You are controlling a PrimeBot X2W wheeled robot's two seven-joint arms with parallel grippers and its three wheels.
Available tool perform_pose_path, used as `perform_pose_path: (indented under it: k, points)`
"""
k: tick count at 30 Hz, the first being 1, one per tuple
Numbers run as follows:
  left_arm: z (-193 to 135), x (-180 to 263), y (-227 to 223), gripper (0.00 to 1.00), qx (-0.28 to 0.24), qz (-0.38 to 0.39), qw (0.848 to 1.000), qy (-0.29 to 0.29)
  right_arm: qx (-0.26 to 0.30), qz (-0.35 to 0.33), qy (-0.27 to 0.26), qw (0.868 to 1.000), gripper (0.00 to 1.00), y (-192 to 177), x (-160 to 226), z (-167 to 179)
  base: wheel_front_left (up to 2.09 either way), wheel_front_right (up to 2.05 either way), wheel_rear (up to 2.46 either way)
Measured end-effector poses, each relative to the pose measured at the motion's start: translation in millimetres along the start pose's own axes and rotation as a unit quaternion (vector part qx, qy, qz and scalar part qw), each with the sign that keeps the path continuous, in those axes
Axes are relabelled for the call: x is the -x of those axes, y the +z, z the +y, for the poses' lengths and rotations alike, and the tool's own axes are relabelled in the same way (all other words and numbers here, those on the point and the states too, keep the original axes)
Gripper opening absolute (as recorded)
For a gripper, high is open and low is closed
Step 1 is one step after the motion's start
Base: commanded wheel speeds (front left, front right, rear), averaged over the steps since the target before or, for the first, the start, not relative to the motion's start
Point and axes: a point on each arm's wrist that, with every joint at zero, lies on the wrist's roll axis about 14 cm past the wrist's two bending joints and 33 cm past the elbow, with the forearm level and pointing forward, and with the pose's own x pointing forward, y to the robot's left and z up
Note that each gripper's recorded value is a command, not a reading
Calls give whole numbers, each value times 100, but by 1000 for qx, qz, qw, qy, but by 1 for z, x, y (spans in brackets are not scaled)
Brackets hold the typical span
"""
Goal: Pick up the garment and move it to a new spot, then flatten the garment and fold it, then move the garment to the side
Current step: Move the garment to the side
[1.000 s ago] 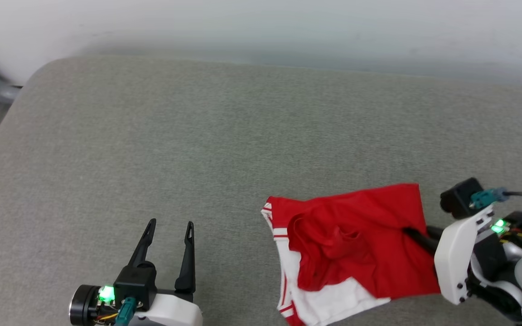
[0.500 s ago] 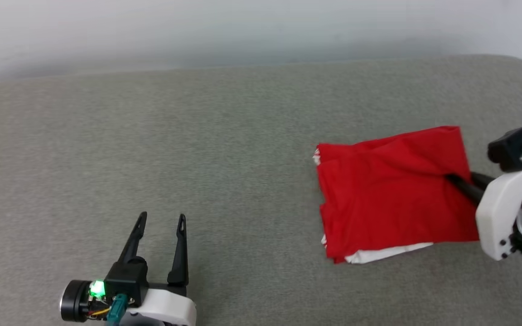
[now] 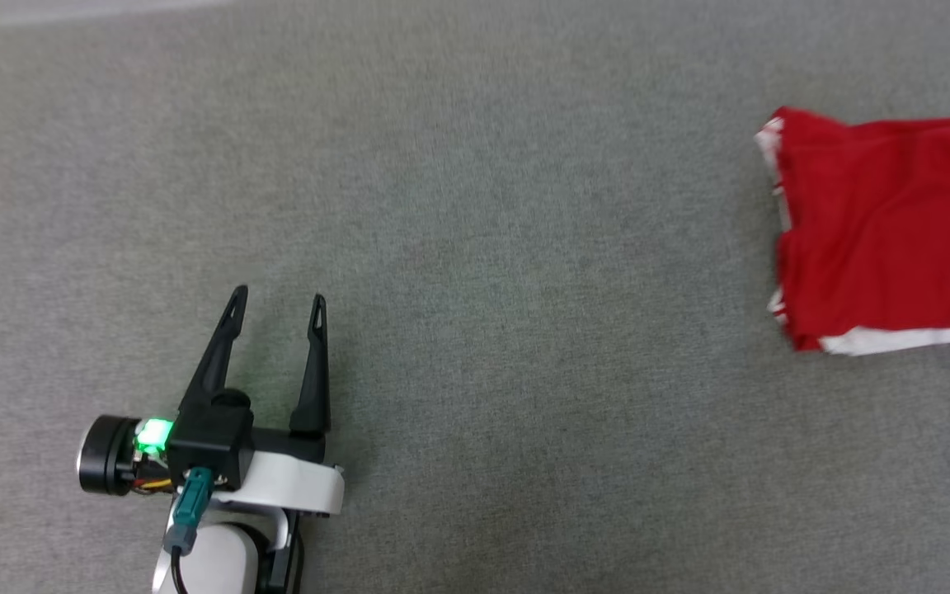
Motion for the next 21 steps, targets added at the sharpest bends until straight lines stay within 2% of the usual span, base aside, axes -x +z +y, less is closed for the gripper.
perform_pose_path:
  k: [10, 16, 17, 18, 21]
  points:
    - [0, -26, -30, 100, 1, 15, 1000, -14, 5, 82, -108, 991, 0, -42, -39, -70, 0, 0, 0]
    - [5, -28, -37, 100, -1, 21, 1000, -9, -11, 80, -130, 988, 0, -47, -56, -75, 0, 0, 0]
    - [5, -28, -36, 100, -2, 20, 1000, -8, -13, 74, -133, 988, 46, -44, -57, -76, 0, 0, 0]
    - [5, -27, -35, 100, -2, 18, 1000, -8, -16, 70, -135, 988, 100, -43, -57, -76, 0, 0, 0]
    - [7, -25, -26, 100, -2, 11, 1000, -3, -26, 58, -138, 988, 100, -42, -54, -74, 0, 0, 0]
